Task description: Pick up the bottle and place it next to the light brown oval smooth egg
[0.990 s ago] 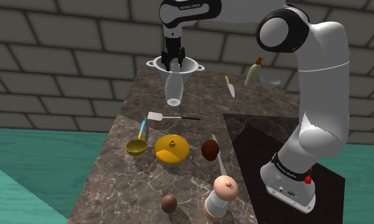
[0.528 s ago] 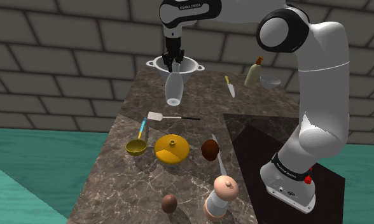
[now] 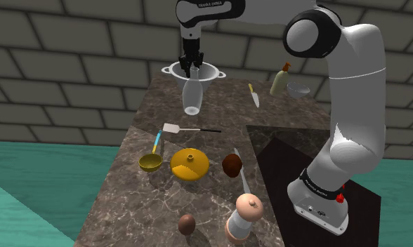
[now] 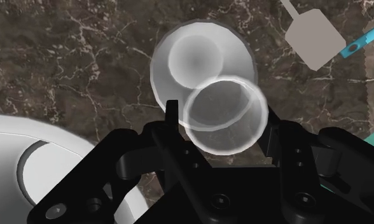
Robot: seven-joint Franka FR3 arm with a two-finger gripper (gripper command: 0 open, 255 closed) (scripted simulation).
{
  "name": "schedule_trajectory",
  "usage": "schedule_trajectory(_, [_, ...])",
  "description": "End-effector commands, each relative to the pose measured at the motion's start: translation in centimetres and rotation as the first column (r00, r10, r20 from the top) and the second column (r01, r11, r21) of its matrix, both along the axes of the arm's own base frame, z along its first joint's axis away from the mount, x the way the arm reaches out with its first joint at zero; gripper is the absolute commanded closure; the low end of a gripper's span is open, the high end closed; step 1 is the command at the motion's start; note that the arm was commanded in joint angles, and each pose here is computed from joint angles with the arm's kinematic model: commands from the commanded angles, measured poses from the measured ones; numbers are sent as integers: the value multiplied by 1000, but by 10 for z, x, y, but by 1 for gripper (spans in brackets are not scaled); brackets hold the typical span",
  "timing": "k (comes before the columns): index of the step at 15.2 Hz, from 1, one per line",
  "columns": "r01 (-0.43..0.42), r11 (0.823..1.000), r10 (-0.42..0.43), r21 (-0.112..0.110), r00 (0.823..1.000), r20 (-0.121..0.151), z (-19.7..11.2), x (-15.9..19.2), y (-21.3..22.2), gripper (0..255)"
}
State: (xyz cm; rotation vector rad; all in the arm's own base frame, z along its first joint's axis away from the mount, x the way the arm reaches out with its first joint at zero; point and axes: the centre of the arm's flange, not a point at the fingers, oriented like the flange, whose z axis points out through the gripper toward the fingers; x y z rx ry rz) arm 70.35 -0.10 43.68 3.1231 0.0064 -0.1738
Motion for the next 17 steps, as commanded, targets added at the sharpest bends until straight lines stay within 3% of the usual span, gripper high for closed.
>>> schedule_trajectory(1, [0, 1000, 0, 0, 1000, 0, 10, -1, 0, 255])
schedule_trajectory(17, [0, 1000, 0, 0, 1000, 0, 95, -1, 0, 255])
